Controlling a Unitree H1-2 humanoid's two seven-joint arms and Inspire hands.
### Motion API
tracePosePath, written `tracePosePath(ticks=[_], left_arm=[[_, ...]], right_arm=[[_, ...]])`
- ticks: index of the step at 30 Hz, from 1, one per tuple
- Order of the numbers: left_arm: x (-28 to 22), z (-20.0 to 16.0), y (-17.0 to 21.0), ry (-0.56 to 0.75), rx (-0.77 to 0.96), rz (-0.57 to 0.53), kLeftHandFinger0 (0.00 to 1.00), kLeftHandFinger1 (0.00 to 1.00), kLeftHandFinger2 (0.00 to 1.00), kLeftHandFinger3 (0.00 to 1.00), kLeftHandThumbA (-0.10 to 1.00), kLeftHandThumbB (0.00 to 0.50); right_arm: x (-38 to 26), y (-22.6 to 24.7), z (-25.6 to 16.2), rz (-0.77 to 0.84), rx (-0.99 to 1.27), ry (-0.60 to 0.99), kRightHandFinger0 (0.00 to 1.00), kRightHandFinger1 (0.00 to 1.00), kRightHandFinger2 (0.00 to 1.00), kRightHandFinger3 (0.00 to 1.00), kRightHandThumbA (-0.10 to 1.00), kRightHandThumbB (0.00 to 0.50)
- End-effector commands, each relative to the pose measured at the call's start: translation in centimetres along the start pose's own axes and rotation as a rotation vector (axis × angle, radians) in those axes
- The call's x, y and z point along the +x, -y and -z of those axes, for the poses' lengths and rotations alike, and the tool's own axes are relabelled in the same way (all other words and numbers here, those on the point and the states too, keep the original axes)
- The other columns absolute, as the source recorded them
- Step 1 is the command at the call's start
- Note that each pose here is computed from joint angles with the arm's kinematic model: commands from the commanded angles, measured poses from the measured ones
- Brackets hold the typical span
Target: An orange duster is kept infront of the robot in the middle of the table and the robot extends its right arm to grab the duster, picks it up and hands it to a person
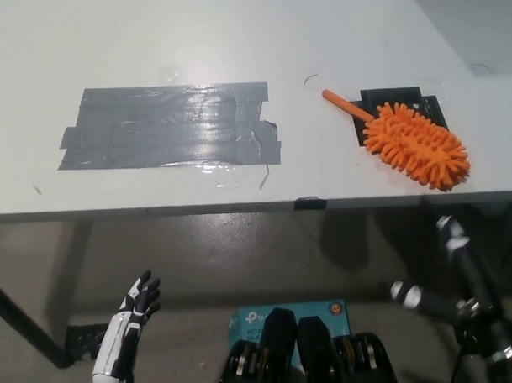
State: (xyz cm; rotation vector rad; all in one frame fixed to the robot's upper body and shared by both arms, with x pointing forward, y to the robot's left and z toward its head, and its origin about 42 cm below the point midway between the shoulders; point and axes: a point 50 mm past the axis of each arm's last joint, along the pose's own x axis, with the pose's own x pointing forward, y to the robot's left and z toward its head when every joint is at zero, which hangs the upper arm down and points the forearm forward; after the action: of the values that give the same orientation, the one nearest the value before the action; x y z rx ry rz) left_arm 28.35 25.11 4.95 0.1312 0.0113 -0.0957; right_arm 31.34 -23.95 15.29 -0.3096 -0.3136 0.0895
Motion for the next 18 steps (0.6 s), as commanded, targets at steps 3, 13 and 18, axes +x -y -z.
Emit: tracePosePath(ticks=[3,13,18], left_arm=[[0.4,-1.1,0.2,0.073,-0.015,0.012,1.00,1.00,1.00,1.00,0.94,0.191],[0.8,-1.3,0.1,0.082,-0.014,0.009,1.00,1.00,1.00,1.00,0.94,0.200],[0.8,-1.3,0.1,0.077,-0.006,0.013,1.00,1.00,1.00,1.00,0.95,0.198]], right_arm=[[5.8,5.1,-8.1,0.175,-0.244,0.164,1.00,1.00,1.00,1.00,0.95,0.334],[14.9,6.9,-11.3,0.168,-0.457,-0.027,1.00,1.00,1.00,1.00,0.94,0.316],[17.6,6.5,-10.6,0.143,-0.494,-0.122,1.00,1.00,1.00,1.00,0.93,0.332]])
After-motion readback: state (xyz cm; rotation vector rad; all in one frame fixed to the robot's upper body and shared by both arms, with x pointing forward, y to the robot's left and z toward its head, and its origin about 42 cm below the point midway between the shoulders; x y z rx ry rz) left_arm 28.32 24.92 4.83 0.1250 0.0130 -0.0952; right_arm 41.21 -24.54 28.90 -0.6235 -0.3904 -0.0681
